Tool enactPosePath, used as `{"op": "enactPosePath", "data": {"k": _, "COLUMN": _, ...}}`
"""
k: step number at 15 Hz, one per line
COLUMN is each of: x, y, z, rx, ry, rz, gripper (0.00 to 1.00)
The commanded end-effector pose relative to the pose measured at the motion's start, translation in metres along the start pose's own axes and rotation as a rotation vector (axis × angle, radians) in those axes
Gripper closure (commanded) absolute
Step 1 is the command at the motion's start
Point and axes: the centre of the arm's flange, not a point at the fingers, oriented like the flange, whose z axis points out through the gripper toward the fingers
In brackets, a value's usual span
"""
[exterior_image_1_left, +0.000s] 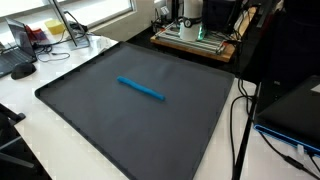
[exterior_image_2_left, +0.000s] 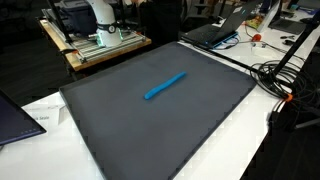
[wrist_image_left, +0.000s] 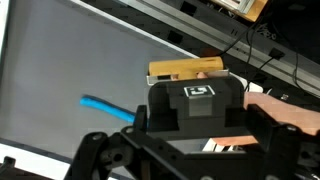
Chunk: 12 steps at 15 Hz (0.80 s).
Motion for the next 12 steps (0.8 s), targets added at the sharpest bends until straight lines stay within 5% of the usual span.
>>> {"op": "enactPosePath", "data": {"k": 1, "x": 0.011, "y": -0.011, "z": -0.005, "rx": -0.012, "ry": 0.017, "rz": -0.041, "gripper": 0.00}}
{"op": "enactPosePath", "data": {"k": 8, "x": 0.023, "y": -0.027, "z": -0.005, "rx": -0.033, "ry": 0.017, "rz": -0.080, "gripper": 0.00}}
{"op": "enactPosePath", "data": {"k": 10, "x": 0.025, "y": -0.028, "z": -0.005, "rx": -0.039, "ry": 0.016, "rz": -0.083, "gripper": 0.26}}
{"op": "enactPosePath", "data": {"k": 12, "x": 0.027, "y": -0.028, "z": -0.006, "rx": -0.041, "ry": 0.019, "rz": -0.088, "gripper": 0.39}}
